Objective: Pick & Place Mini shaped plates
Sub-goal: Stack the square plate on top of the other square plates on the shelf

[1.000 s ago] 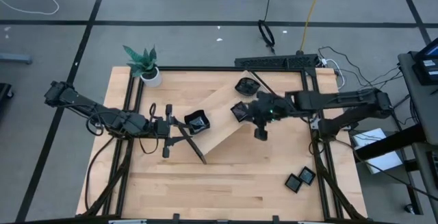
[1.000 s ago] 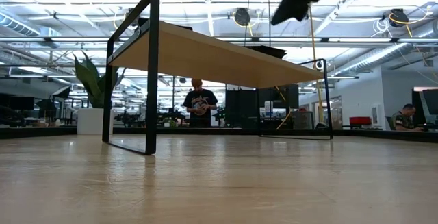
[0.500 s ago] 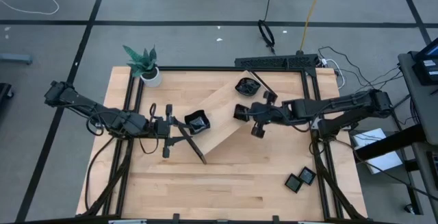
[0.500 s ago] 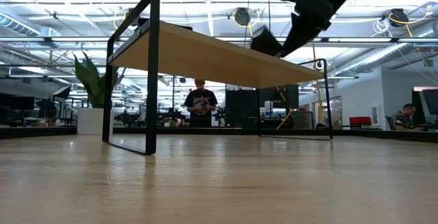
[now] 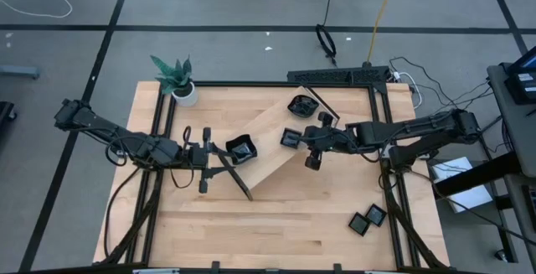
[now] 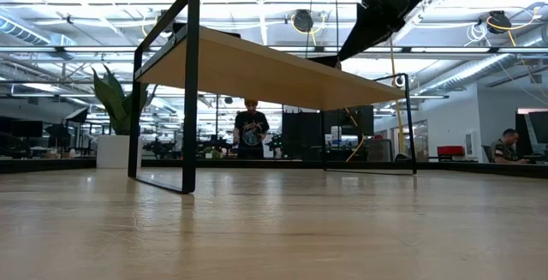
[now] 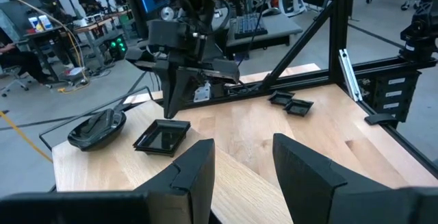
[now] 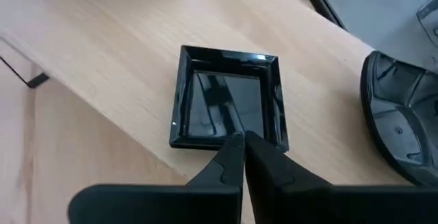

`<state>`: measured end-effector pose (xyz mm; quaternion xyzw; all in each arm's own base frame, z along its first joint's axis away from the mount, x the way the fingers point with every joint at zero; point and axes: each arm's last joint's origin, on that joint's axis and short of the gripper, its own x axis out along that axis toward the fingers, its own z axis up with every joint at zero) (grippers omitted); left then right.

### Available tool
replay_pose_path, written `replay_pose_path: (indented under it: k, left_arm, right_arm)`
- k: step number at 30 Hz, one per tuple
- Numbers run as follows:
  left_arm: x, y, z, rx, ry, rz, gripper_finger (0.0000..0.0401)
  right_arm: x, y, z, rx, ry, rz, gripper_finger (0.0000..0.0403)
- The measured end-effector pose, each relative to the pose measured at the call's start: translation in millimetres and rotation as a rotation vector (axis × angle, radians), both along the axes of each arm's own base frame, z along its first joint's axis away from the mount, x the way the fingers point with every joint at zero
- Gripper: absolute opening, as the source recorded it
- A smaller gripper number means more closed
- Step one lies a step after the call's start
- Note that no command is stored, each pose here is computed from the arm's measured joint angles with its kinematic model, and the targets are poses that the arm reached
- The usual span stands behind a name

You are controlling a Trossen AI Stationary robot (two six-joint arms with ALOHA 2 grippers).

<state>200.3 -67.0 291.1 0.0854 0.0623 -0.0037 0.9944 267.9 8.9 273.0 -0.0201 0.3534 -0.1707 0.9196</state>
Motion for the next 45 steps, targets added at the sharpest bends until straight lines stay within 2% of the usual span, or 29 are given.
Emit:
replay_pose_path:
  k: [2,4,9,11,13,16,18,23,29,38,41,45]
  left_arm:
    - [0,0,0,0.0,0.0,0.0,0.0152]
    - [0,0,0,0.0,0.0,0.0,0.0152]
    - [0,0,0,0.001,0.002,0.0,0.0152]
    - [0,0,0,0.0,0.002,0.0,0.0152]
    - [0,0,0,0.0,0.001,0.0,0.0152]
    - [0,0,0,0.0,0.0,0.0,0.0152]
    - [0,0,0,0.0,0.0,0.0,0.0152]
    - [0,0,0,0.0,0.0,0.0,0.0152]
    - [0,0,0,0.0,0.0,0.0,0.0152]
    - [0,0,0,0.0,0.0,0.0,0.0152]
    - [0,0,0,0.0,0.0,0.0,0.0152]
    - [0,0,0,0.0,0.0,0.0,0.0152]
  right_arm:
    - [-2,1,2,-0.002,0.004,0.022,0.0001]
    - [-8,6,7,0.05,-0.007,0.085,0.0001]
    - [-31,40,28,0.261,-0.064,0.387,0.001]
    - [-43,56,32,0.359,-0.05,0.431,0.0029]
    - [-57,71,34,0.47,-0.006,0.424,0.0057]
    - [-84,90,29,0.606,0.155,0.374,0.0098]
    - [-99,102,22,0.664,0.251,0.288,0.0115]
    - [-127,123,-12,0.648,0.382,0.083,0.0117]
    - [-162,124,-52,0.664,0.678,-0.137,0.0097]
    - [-177,112,-105,0.692,0.801,-0.268,0.0105]
    - [-180,111,-115,0.745,0.875,-0.289,0.0103]
    - [-181,110,-119,0.781,0.895,-0.307,0.0099]
